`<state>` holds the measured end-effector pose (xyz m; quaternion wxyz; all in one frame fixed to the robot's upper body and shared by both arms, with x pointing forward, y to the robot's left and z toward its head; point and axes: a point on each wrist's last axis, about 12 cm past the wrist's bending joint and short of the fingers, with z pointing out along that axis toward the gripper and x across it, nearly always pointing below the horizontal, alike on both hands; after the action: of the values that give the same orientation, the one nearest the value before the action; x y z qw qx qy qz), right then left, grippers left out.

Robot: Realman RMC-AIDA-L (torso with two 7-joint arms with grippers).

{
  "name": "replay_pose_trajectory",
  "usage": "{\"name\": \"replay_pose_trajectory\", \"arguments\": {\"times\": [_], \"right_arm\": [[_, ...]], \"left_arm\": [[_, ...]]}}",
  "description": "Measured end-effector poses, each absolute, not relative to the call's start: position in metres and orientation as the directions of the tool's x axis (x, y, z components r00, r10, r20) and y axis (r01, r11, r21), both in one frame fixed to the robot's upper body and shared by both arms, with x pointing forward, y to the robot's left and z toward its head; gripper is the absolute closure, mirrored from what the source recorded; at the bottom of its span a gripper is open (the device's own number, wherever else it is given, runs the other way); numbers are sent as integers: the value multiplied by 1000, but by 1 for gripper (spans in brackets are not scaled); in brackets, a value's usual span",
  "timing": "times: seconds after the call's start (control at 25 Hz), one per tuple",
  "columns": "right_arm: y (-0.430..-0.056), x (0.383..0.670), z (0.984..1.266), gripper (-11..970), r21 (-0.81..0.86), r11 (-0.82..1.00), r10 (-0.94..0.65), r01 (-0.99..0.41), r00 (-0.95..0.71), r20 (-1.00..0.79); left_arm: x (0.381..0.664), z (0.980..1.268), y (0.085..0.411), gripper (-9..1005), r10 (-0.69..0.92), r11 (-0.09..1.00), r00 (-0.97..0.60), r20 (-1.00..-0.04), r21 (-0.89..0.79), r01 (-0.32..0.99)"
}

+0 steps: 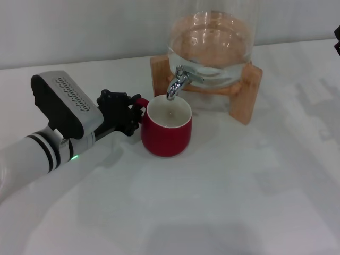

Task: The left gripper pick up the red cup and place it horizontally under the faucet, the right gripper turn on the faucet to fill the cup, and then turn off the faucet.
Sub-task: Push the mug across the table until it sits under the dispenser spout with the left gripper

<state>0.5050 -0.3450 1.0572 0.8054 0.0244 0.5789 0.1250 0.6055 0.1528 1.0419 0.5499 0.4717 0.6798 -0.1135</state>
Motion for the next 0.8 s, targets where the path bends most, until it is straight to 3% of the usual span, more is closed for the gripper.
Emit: {"name": "replay_pose_trajectory", "arguments": {"times": [0.8], "right_arm": [[-344, 504, 1056, 235, 183, 967, 230, -179, 295, -928]], "left_arm": [[602, 1038, 156, 888, 520, 533, 42, -853, 362, 765]]}}
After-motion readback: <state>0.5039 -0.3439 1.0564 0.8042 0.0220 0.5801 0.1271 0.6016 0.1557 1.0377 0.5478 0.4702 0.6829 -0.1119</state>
